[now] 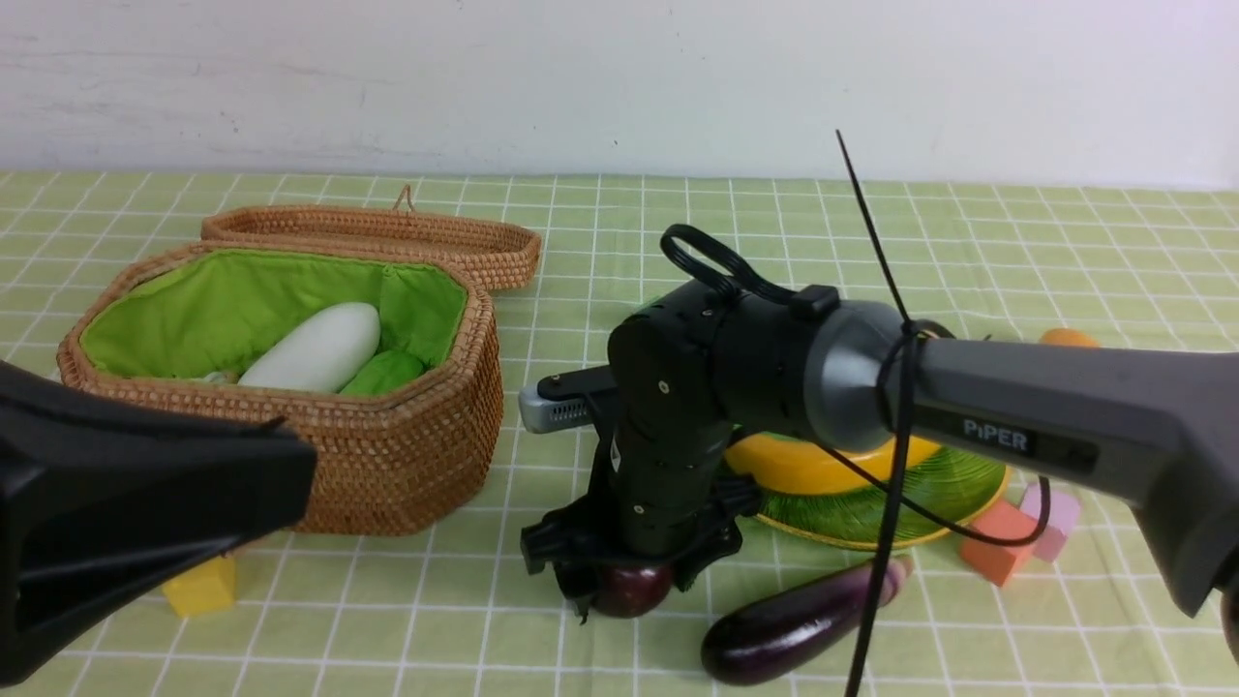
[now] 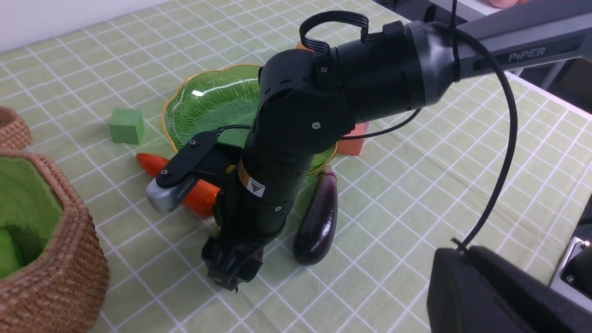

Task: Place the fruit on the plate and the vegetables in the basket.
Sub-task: Use the right arm to grab a mangosteen and put it into the right plate

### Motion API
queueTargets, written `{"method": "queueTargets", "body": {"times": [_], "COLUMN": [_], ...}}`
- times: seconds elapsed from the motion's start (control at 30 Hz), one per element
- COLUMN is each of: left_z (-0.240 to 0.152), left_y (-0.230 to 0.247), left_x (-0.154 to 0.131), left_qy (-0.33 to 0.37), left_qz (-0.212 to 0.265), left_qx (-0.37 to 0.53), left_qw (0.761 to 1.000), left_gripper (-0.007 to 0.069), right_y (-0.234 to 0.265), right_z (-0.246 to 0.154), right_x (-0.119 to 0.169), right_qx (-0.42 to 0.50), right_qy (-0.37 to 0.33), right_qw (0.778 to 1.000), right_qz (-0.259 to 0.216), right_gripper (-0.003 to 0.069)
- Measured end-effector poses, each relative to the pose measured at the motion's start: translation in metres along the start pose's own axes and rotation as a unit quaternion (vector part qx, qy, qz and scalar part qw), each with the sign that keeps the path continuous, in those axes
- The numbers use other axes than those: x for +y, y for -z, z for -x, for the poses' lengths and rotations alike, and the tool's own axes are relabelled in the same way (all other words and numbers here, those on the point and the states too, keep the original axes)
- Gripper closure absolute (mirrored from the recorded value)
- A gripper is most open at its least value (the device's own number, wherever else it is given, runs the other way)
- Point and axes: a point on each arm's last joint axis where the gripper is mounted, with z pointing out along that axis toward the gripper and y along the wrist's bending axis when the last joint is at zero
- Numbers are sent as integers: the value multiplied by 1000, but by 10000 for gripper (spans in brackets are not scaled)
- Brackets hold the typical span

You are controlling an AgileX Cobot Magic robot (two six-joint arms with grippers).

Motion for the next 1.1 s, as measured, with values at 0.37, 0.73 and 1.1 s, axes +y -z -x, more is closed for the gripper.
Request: {"method": "queueTargets", "body": {"times": [0.37,0.73,1.1], "left_z": [0,0,0], "left_y": [0,0,0], "left_x": [0,0,0], "left_qy": [0,-1,-9], "left_qz": [0,0,0], "left_qx": [2,2,2], "left_qw": [1000,1000,1000], "left_gripper": [638,638,638], "right_y": [-1,20,137], "right_z": [2,5,13], "right_x": [0,5,-33], "right_qx": [-5,38,-83], "right_qy": [3,25,16], "right_qw": [1000,999,996], "right_qz": [-2,-8,-20], "right_gripper": [68,69,69]}}
